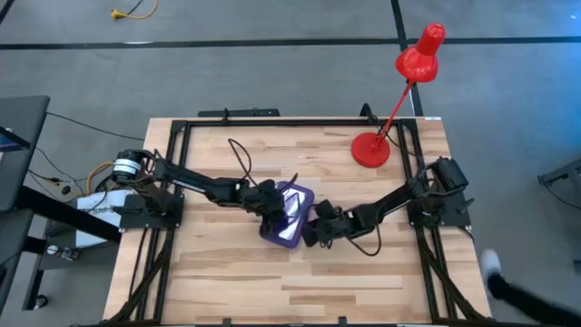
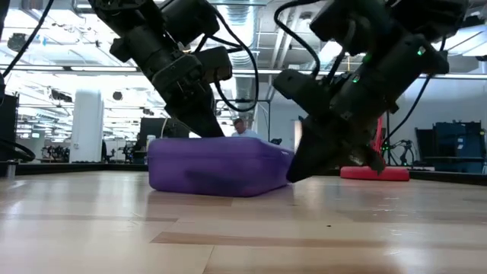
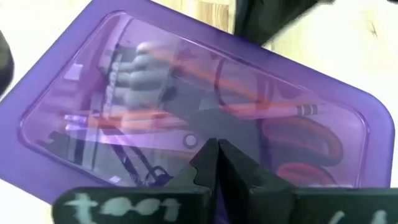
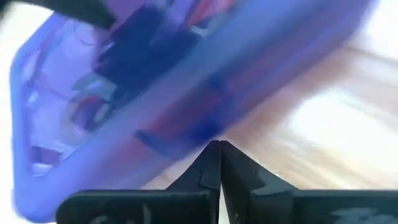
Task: Pick & place school supplies into a supply box
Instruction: Close the purple supply box, then return to Home Position
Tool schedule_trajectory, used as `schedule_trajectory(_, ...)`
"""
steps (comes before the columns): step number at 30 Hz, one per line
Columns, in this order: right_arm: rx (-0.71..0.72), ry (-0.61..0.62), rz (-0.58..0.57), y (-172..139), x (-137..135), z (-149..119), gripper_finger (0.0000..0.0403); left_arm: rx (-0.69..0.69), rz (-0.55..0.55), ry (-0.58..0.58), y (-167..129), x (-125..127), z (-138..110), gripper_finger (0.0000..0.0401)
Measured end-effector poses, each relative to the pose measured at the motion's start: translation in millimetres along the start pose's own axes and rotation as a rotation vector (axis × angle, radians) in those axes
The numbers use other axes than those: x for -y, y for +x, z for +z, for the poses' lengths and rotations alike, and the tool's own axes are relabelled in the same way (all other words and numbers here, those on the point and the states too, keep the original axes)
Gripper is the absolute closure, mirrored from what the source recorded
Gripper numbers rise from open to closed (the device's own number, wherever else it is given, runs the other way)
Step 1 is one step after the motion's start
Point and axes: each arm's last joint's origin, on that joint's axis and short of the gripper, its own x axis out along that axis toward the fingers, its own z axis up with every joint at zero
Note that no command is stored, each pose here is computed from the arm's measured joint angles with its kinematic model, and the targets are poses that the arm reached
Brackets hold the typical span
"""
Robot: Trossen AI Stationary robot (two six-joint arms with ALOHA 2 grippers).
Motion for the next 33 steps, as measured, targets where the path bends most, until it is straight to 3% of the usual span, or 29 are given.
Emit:
schedule_trajectory(10, 0.022, -0.005, -0.059, -26.2, 0.3, 4.6, 0.0403, 0.055, 0.040, 0.049, -29.2, -0.2, 8.8, 0.0401)
schedule_trajectory(16, 0.061, -0.029, -0.037, -32.9, -2.4, 13.2, 0.0403, 0.079, 0.061, 0.063, -37.9, -0.4, 11.7, 0.0401)
schedule_trajectory(20, 0.108, -0.114, 0.000, -44.7, -8.4, 17.2, 0.0403, 0.122, -0.014, 0.064, -51.5, 3.1, 17.1, 0.0401)
schedule_trajectory(23, 0.165, -0.203, 0.047, -61.9, -16.1, 22.5, 0.0403, 0.207, -0.094, 0.075, -74.3, 6.8, 25.6, 0.0401)
schedule_trajectory(25, 0.200, -0.277, 0.080, -77.1, -20.2, 28.0, 0.0403, 0.275, -0.086, 0.078, -93.4, 7.5, 30.6, 0.0401)
schedule_trajectory(29, 0.292, -0.399, 0.112, -109.4, -22.3, 44.9, 0.0403, 0.428, 0.071, 0.080, -140.3, 3.5, 35.6, 0.0401)
schedule_trajectory(33, 0.344, -0.513, 0.106, -142.9, -12.5, 65.4, 0.0403, 0.543, 0.390, 0.013, -182.6, -5.9, 31.2, 0.0401)
